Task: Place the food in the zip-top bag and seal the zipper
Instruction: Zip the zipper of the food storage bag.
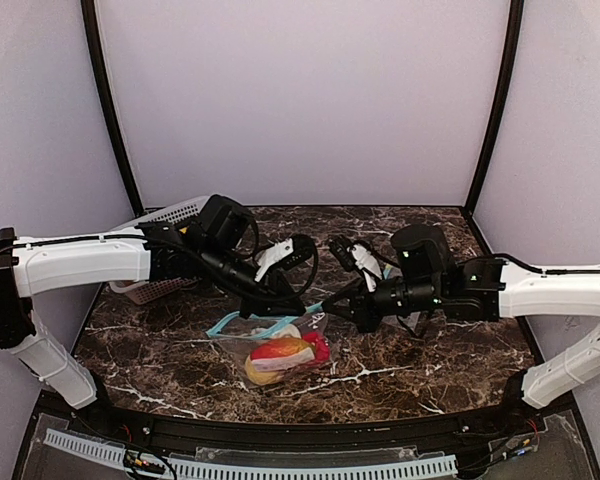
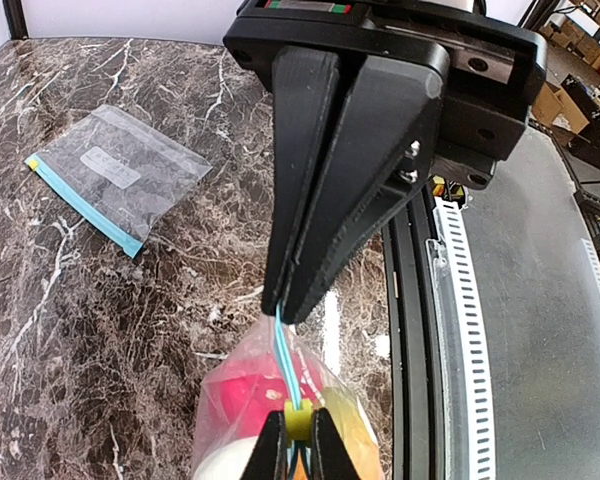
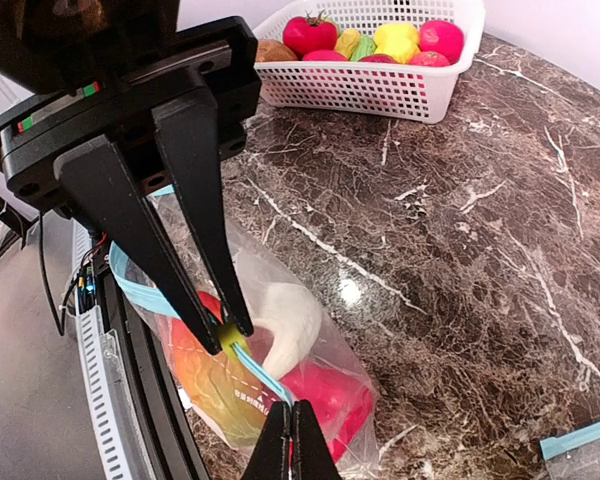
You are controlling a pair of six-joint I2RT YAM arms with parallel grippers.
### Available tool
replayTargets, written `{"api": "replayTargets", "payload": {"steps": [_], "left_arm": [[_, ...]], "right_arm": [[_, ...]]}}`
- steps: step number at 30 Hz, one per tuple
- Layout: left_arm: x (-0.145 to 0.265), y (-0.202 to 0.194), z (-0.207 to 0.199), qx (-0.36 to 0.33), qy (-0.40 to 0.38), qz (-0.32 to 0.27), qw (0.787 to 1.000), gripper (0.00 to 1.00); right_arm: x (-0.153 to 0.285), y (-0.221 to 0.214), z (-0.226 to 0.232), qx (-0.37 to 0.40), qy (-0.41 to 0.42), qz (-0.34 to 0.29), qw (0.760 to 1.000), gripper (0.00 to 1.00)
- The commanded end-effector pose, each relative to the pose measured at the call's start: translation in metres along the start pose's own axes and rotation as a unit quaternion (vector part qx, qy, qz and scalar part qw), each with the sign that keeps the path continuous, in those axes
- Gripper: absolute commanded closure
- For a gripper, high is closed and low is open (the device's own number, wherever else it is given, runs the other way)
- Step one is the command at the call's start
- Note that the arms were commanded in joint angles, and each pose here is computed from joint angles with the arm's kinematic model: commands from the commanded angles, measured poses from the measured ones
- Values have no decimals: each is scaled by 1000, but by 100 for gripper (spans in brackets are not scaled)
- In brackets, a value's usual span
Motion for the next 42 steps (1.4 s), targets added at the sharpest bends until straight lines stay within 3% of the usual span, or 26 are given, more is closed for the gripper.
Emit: {"api": "replayTargets", "payload": {"steps": [1, 42], "left_arm": [[1, -24, -16, 38, -34, 55, 997, 99], [-1, -33, -16, 43, -34, 77, 996, 99]], "right_arm": [[14, 15, -26, -14, -71, -42, 996, 100], [40, 23, -78, -64, -193, -51, 978, 100]]}}
Point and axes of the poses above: each gripper's point midway between its finger pads, its own x axis back along the fingers, its own z axis along the line the jaws close on, y = z × x, the point moved 5 cm from there along x, back along the fingers, and after that the axes turned 15 degrees about -x, right-handed, at the moved point
